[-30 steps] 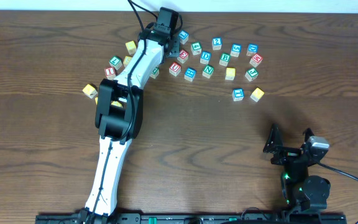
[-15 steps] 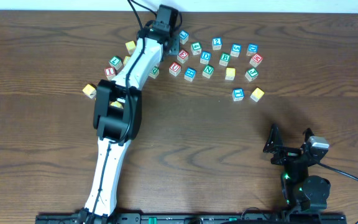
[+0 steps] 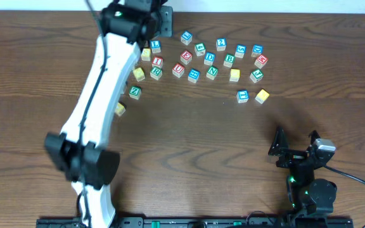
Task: Spell out AI2
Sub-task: 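Lift the red A block and carry it toward the open table center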
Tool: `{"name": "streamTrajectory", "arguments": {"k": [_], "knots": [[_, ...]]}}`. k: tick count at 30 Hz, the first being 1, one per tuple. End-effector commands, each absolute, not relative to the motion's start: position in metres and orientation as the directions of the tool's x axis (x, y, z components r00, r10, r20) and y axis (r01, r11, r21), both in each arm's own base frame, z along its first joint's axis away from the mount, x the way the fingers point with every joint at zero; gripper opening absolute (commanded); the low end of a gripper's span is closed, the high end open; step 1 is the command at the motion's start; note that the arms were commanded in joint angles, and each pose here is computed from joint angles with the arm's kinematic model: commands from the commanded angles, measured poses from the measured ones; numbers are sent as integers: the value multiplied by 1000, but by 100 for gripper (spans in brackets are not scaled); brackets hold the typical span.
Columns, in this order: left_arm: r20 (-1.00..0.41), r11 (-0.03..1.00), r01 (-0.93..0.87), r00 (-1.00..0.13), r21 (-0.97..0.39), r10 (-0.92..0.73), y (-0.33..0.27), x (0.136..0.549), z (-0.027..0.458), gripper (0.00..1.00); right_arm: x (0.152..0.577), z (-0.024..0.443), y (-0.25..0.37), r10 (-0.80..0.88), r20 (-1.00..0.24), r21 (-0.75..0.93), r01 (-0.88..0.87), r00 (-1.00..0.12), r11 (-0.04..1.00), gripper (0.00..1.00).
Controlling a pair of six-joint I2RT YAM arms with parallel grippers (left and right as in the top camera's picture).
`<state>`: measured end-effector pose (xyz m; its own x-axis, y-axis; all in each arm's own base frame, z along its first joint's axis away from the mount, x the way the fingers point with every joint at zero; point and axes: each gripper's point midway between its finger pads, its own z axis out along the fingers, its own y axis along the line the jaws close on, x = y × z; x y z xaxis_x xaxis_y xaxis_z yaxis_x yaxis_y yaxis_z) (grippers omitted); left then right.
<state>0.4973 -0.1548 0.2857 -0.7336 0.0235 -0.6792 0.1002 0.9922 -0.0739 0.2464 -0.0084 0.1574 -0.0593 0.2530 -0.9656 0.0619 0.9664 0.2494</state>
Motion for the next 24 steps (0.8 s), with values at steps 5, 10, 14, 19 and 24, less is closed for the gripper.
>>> {"name": "streamTrajectory", "arguments": {"k": [5, 10, 14, 19, 24], "knots": [[-628, 989, 69, -778, -129, -28, -147, 391, 346, 22, 246, 157, -9, 259, -964, 255, 65, -57, 965, 99], [-512, 992, 48, -859, -116, -19, -153, 353, 328, 22, 246, 157, -9, 259, -964, 255, 65, -57, 965, 99], [-413, 994, 82, -909, -68, 46, -164, 332, 297, 22, 246, 157, -9, 259, -964, 255, 65, -57, 965, 99], [-328, 997, 62, -944, -38, 46, -170, 330, 249, 22, 246, 157, -9, 259, -964, 255, 65, -57, 965, 99], [-285, 998, 55, -957, -16, 48, -174, 336, 189, 22, 246, 157, -9, 259, -964, 255, 65, -57, 965, 99]]}}
